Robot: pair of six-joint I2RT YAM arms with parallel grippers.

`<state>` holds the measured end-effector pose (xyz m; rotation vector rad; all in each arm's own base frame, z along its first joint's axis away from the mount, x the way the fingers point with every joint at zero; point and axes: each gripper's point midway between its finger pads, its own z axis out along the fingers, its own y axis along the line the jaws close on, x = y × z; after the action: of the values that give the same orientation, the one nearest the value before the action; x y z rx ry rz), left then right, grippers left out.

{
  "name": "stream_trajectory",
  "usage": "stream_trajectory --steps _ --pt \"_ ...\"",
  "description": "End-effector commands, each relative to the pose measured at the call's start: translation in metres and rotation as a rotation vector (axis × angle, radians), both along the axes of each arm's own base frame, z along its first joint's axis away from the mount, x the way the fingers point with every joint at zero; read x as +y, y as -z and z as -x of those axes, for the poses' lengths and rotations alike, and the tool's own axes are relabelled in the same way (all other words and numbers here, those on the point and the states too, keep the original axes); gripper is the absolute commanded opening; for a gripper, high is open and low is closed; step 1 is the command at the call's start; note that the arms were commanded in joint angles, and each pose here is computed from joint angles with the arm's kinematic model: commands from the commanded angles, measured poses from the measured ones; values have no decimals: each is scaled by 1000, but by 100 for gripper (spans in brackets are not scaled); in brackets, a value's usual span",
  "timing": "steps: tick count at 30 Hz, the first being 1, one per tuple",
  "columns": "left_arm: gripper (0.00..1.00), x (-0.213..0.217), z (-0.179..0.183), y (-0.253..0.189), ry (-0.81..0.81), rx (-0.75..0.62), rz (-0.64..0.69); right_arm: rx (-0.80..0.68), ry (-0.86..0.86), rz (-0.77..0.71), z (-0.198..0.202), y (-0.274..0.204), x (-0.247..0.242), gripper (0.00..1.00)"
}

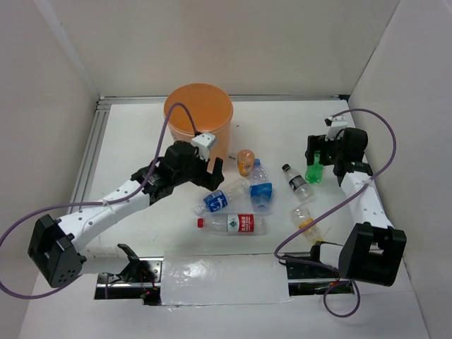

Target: Put the plastic bottles in the bin

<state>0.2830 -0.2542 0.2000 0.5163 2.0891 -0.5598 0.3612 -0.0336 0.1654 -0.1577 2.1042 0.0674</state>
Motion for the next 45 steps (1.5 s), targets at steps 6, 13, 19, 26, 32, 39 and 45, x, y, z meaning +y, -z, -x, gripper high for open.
stream_trajectory --steps 6,13,19,26,32,39,45 --pt "100 -25 1 22 66 -12 -124 11 6 1 1 -9 -10 100" --pt "100 -31 -7 41 59 -1 -169 48 -71 -1 5 4 -6 100" --pt "100 -35 -13 74 55 53 -231 79 -2 16 -4 9 -22 100" --pt "97 -45 -17 120 94 129 -303 113 12 -16 -5 18 -23 100" --pt "82 -49 -16 157 131 190 -359 152 39 -14 -13 25 -34 100" --pt "20 -56 -17 113 134 116 -293 187 147 -75 -34 23 -45 100" --pt "17 -73 -38 -62 90 -176 -75 317 230 -98 -41 62 -57 100"
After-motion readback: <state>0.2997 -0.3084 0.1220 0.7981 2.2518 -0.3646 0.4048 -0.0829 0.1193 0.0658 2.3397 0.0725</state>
